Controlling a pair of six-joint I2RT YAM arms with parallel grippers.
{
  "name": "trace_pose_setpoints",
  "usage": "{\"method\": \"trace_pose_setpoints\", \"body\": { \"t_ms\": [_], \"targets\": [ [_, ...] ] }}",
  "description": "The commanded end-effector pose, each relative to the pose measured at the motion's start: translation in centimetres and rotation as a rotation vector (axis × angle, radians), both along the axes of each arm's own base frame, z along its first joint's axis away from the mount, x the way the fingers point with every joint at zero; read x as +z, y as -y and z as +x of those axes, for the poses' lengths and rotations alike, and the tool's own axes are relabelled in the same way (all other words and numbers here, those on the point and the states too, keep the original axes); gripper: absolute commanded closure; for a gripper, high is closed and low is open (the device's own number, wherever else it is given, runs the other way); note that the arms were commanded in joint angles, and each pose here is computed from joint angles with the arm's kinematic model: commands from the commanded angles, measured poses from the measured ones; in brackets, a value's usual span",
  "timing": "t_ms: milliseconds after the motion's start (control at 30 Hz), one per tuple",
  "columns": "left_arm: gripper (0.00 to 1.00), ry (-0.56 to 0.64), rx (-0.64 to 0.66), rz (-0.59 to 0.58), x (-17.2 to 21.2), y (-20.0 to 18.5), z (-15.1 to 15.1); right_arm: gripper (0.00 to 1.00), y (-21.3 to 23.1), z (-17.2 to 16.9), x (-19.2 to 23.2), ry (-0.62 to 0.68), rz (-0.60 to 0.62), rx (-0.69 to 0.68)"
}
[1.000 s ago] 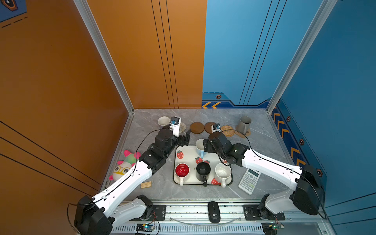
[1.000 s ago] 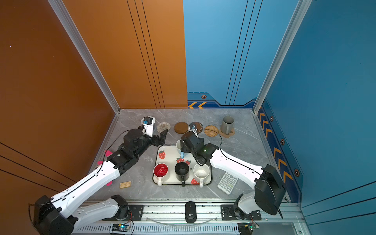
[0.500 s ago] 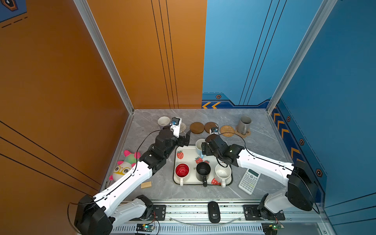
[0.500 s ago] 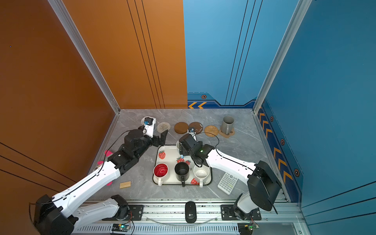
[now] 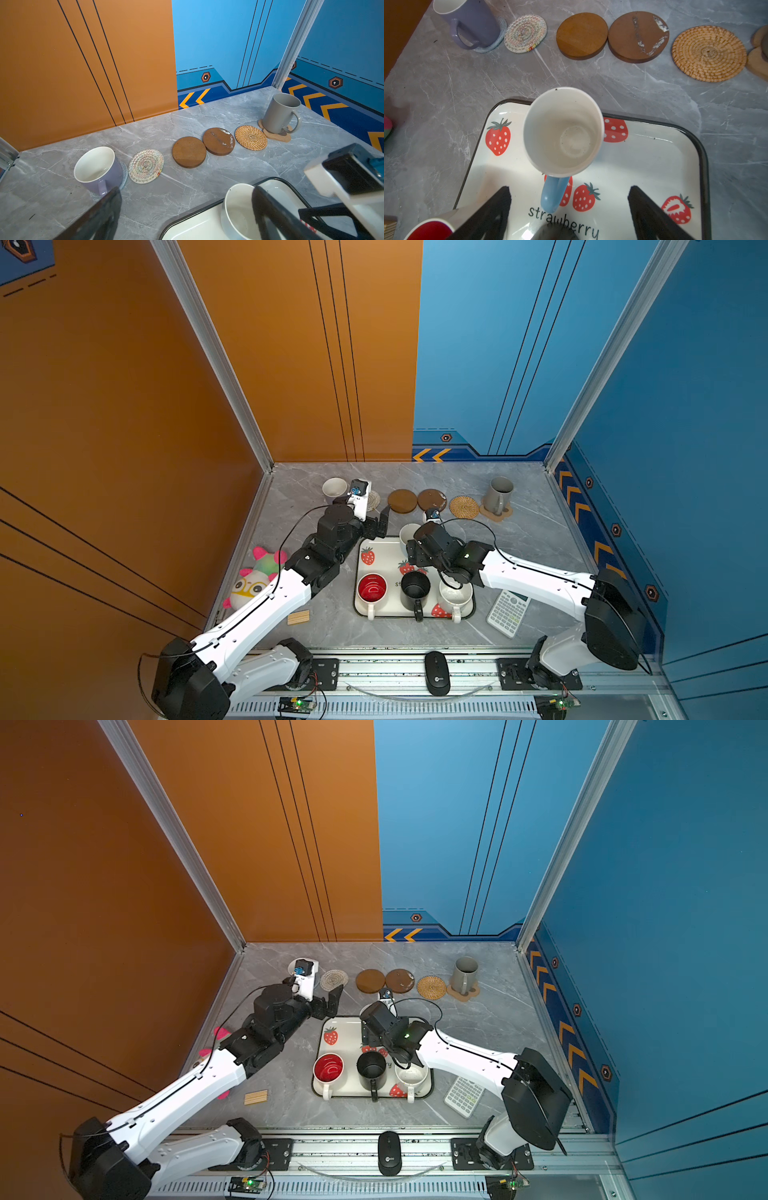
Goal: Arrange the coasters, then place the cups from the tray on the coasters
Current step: 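Lower the right gripper onto the white blue-handled mug and grasp its rim, then lift the white blue-handled mug off the tray with the right gripper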
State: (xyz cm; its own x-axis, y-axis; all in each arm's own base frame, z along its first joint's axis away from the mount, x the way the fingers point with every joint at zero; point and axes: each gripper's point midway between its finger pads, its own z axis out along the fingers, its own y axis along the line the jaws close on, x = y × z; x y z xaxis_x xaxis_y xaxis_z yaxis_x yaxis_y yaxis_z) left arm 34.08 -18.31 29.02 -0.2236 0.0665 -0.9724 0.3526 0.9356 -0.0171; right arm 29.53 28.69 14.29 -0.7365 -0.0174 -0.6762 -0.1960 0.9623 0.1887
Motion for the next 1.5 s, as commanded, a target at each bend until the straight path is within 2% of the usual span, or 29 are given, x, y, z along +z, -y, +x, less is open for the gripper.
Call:
{"method": "trace_pose_setpoints", "body": {
  "t_ms": [0, 467, 967, 1467],
  "targets": [
    [0.02, 0.009, -0.019, -0.001, -0.1, 0.4, -0.2, 0.13, -0.3, -0.7, -1.8, -0.047, -0.001, 0.001],
    [0.02, 0.013, -0.029, 0.003, 0.0, 0.5, -0.3, 0.15, -1.8, -1.0, -4.1, -0.109, 0.016, 0.022],
    [0.02, 0.012, -0.034, 0.015, -0.3, 0.6, -0.3, 0.33, -2.9, 0.5, -4.8, -0.116, 0.013, 0.037],
    [0.02, 0.008, -0.021, 0.031, -0.7, 0.4, 0.0, 0.46, -2.3, 1.1, -5.3, -0.131, -0.008, 0.025]
  ]
}}
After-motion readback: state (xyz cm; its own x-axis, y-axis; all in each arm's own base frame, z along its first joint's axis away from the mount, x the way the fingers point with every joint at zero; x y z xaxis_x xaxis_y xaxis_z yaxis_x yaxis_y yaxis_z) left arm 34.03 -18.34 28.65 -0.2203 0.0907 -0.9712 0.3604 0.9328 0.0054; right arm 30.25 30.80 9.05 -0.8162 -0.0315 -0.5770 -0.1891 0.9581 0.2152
